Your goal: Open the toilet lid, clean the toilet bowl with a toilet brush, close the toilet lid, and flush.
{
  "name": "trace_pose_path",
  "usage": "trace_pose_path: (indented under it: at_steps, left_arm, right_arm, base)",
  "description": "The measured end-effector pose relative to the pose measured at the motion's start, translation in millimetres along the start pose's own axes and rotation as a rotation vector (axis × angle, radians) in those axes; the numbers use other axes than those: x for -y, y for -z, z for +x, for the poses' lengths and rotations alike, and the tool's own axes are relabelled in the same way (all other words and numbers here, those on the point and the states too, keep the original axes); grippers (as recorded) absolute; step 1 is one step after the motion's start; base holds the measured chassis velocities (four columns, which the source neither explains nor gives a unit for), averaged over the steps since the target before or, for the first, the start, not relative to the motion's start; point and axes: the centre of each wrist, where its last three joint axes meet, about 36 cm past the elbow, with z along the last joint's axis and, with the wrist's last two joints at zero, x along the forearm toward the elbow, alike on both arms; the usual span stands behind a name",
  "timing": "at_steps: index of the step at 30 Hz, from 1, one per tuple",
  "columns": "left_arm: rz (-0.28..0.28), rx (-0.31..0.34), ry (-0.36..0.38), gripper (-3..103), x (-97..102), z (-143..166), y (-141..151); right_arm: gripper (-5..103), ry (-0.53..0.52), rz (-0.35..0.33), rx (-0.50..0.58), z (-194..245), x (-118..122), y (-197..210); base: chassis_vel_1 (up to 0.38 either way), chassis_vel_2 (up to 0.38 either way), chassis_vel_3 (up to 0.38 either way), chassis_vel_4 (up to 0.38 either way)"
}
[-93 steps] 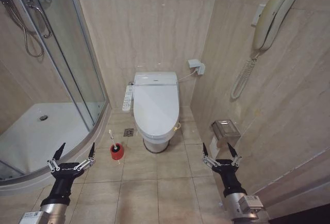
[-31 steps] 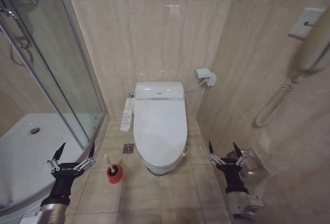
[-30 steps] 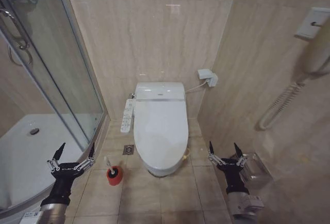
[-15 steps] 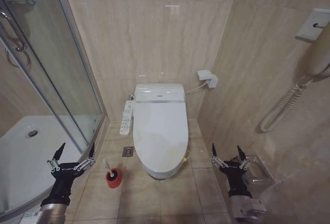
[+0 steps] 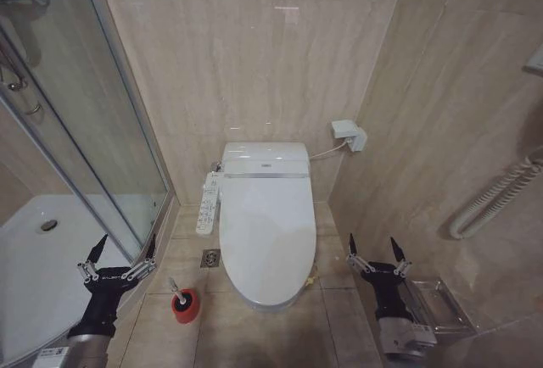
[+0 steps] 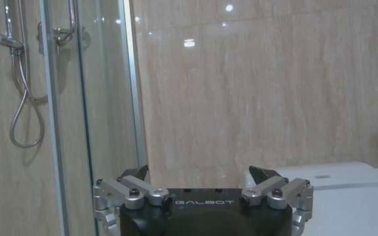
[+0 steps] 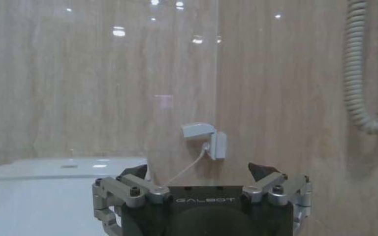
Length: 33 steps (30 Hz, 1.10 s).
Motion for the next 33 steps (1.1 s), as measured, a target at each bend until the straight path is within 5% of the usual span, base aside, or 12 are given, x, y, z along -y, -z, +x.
trace_pose_path:
  at_steps: [8,19,32,33]
  left_arm:
    - [0.000,0.000,0.000,100,0.0,-0.1,0.0]
    - [0.000,0.000,0.000,100,0.0,0.0,0.0]
    - [0.000,0.000,0.000,100,0.0,0.0,0.0]
    - [0.000,0.000,0.000,100,0.0,0.0,0.0]
  right_arm:
    - [100,-0.025,0.057,0.005,-10.4,-0.1,-4.4]
    - [100,0.012,0.281,0.003,-36.0,6.9,-33.3]
    - [100,0.165,0.517,-0.053,-55.3,59.2,-89.1]
    - [89,0.180,0.535,-0.057,-55.8,63.8,-92.6]
  base:
    - [-0.034,0.030,0.037,-0.034]
    - [-0.016,0.024,0.019,-0.031]
    - [0.000,0.000,0.000,0.000]
    - [0.000,0.000,0.000,0.000]
